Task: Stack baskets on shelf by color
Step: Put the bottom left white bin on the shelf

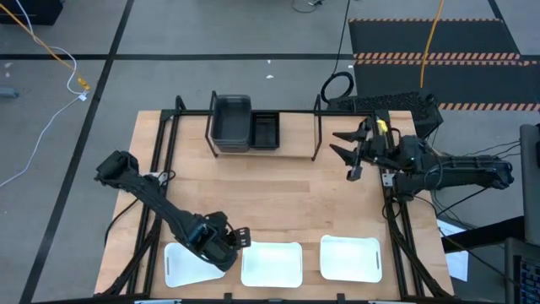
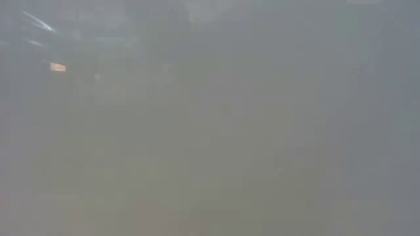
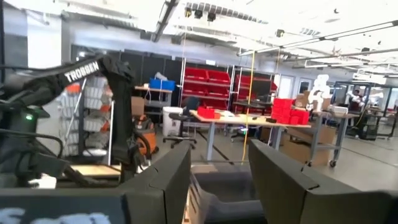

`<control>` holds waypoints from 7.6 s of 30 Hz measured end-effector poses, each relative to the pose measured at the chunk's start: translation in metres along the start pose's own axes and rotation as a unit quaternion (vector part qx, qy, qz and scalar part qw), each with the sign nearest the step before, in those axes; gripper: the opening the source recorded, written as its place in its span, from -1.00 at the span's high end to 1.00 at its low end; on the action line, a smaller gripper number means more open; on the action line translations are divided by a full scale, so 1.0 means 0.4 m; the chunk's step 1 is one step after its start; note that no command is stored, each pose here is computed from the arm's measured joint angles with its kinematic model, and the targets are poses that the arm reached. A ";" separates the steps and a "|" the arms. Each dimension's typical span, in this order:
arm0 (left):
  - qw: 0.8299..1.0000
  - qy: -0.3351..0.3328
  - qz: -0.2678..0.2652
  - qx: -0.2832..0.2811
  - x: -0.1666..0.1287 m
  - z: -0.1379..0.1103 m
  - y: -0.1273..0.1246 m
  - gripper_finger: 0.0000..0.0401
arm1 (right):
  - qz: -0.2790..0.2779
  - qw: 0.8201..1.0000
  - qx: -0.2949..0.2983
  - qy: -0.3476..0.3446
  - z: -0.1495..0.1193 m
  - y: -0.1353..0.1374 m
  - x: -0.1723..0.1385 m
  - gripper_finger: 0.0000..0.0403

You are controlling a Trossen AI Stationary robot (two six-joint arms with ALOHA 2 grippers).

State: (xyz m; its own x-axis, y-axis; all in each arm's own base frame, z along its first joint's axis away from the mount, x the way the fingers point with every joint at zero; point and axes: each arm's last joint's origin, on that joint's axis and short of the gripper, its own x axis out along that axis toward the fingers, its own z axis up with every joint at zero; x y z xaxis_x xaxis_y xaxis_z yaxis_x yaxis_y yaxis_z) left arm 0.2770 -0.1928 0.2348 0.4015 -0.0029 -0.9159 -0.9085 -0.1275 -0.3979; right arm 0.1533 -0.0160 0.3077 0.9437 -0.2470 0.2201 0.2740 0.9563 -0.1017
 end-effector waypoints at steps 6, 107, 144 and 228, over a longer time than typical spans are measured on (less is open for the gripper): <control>0.998 0.041 0.037 -0.014 0.049 -0.009 -0.011 0.11 | 0.001 1.000 -0.018 0.001 -0.005 0.003 0.010 0.21; 0.545 -0.318 -0.081 0.771 -0.353 0.454 -0.485 0.97 | 0.000 1.000 0.000 0.012 -0.003 -0.001 -0.007 0.21; 0.624 -0.180 -0.074 0.757 0.028 0.728 -0.567 0.91 | 0.003 0.999 0.022 0.029 0.000 -0.006 -0.035 0.21; 0.664 -0.090 0.017 0.743 0.126 0.792 -0.513 0.87 | 0.005 0.999 -0.005 0.037 -0.005 -0.006 -0.035 0.21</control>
State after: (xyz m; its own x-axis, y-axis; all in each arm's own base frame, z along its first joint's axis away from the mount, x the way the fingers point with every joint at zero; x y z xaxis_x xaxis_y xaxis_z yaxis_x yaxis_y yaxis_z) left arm 0.4469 0.1473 0.2532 0.4789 0.1538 -0.8643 -0.0821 0.9881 0.1303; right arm 0.1396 -0.0151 0.3029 0.9573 -0.2495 0.1464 0.2668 0.9570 -0.1141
